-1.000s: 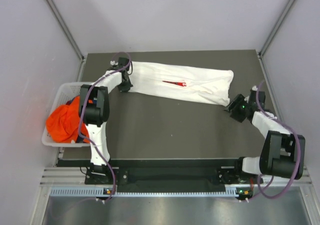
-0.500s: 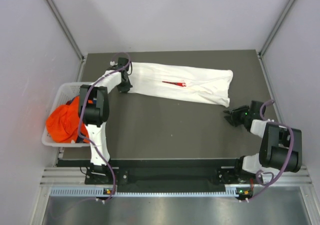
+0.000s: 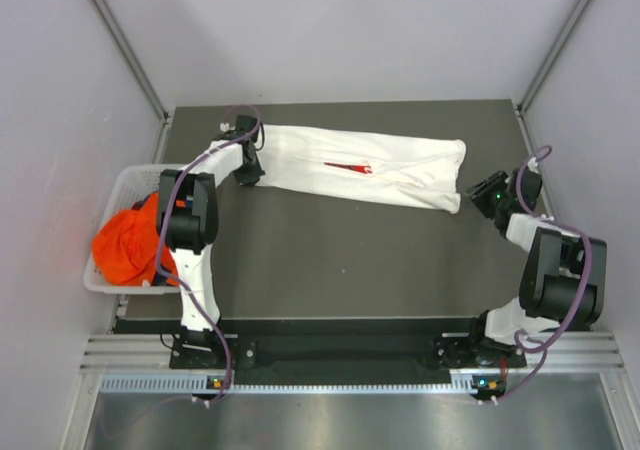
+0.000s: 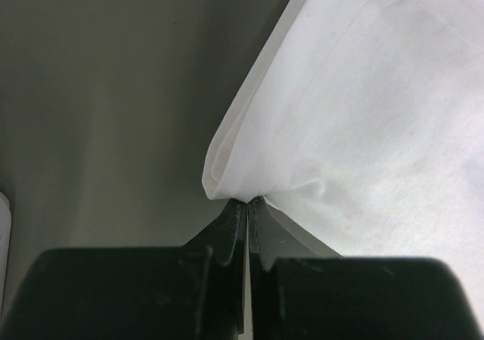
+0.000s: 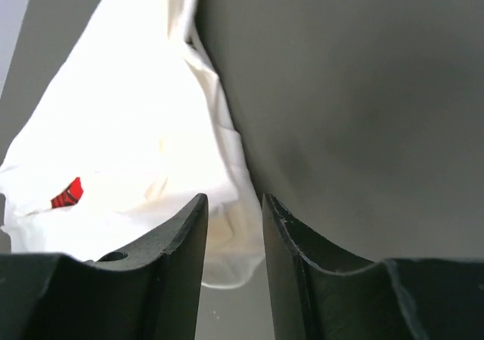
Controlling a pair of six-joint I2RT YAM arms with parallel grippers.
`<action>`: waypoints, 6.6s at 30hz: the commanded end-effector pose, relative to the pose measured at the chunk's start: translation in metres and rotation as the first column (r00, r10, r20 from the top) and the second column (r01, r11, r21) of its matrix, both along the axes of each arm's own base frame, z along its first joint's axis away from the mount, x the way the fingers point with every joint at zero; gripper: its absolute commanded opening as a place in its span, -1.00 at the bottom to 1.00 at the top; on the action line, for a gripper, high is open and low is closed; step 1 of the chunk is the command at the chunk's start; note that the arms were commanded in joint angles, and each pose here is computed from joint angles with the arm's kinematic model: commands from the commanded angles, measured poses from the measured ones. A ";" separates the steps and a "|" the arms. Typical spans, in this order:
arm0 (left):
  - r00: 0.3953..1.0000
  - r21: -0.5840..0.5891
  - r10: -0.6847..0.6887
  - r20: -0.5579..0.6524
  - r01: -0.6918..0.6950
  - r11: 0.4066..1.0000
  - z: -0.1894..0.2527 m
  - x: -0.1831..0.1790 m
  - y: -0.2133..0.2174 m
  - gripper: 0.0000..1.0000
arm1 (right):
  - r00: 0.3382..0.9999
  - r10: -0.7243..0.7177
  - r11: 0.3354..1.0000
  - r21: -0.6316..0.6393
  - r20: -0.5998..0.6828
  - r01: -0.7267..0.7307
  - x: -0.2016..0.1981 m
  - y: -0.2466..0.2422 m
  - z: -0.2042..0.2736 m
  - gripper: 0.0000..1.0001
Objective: Fold and stack the t-shirts
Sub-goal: Fold the tshirt
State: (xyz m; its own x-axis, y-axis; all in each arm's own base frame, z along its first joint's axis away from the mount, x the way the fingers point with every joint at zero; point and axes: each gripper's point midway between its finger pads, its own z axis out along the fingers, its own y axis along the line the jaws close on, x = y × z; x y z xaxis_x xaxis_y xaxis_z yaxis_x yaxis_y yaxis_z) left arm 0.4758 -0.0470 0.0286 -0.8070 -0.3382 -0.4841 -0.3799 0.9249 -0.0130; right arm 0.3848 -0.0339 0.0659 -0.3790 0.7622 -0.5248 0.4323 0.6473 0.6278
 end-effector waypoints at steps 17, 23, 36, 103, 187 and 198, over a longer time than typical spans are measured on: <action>0.998 0.022 0.014 0.069 -0.016 1.000 0.041 0.008 0.010 -1.00 | 0.971 -0.161 0.862 0.453 -0.179 0.227 -0.039 0.023 -0.014 0.23; 0.997 0.020 0.020 0.070 -0.022 1.000 0.043 0.008 0.010 -1.00 | 0.935 -0.297 0.727 0.589 -0.192 0.352 -0.049 0.035 -0.023 0.42; 0.997 0.020 0.026 0.070 -0.027 0.999 0.043 0.007 0.010 -1.00 | 0.894 -0.400 0.538 0.739 -0.199 0.405 -0.034 0.041 -0.038 0.43; 0.985 -0.170 -0.140 0.102 0.156 0.973 0.057 -0.006 -0.045 -0.03 | 0.846 0.482 0.870 0.016 -0.228 -0.492 -0.003 0.060 0.011 0.00; 0.998 -0.056 -0.023 -0.062 0.020 0.998 0.012 -0.030 0.005 -0.13 | 0.913 -0.002 1.000 0.023 -0.407 0.012 0.016 0.123 -0.007 -0.23; 0.999 -0.056 -0.011 -0.048 0.008 0.998 0.016 -0.027 0.005 -0.13 | 0.901 -0.048 0.997 0.028 -0.432 0.067 0.009 0.129 -0.018 -0.27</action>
